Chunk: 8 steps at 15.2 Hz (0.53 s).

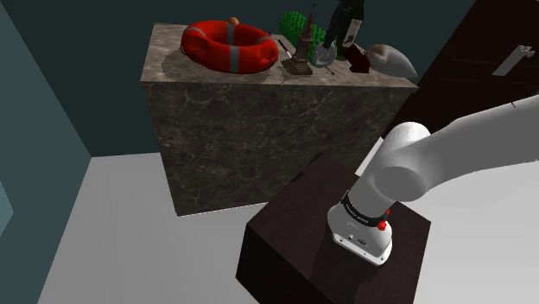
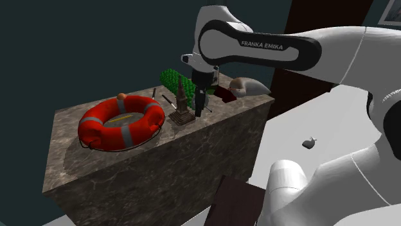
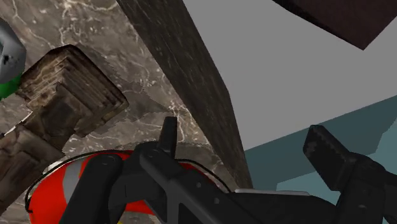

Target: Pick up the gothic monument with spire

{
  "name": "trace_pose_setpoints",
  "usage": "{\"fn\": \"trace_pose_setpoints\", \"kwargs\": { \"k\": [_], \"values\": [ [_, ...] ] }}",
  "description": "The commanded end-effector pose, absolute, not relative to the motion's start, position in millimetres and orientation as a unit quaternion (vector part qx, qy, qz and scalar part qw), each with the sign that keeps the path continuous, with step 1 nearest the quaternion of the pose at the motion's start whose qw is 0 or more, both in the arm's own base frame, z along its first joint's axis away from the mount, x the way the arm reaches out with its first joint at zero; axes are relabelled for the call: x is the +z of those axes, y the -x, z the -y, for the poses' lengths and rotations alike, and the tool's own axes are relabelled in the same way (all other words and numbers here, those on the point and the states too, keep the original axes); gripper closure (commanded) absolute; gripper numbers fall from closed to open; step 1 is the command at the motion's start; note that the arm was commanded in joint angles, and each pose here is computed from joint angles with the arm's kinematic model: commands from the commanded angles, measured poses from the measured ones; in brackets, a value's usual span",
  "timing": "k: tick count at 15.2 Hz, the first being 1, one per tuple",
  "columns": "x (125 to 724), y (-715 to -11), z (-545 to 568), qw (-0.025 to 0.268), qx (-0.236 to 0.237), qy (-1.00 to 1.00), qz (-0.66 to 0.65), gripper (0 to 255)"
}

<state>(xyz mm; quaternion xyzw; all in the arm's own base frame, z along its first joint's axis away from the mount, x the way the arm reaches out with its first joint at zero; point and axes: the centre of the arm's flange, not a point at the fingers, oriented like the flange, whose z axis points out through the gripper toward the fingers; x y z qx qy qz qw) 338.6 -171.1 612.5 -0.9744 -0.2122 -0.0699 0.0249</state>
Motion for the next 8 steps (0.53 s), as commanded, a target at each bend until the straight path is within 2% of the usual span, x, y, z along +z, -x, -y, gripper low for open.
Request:
{"fn": "trace_pose_setpoints", "kwargs": {
  "k": [1, 8],
  "values": [
    [608.8, -347.4, 194.8, 0.024, -0.074, 0.964, 0.253, 0],
    [601.8, -398.1, 274.6, 0.025, -0.086, 0.921, 0.380, 0]
  ]
}}
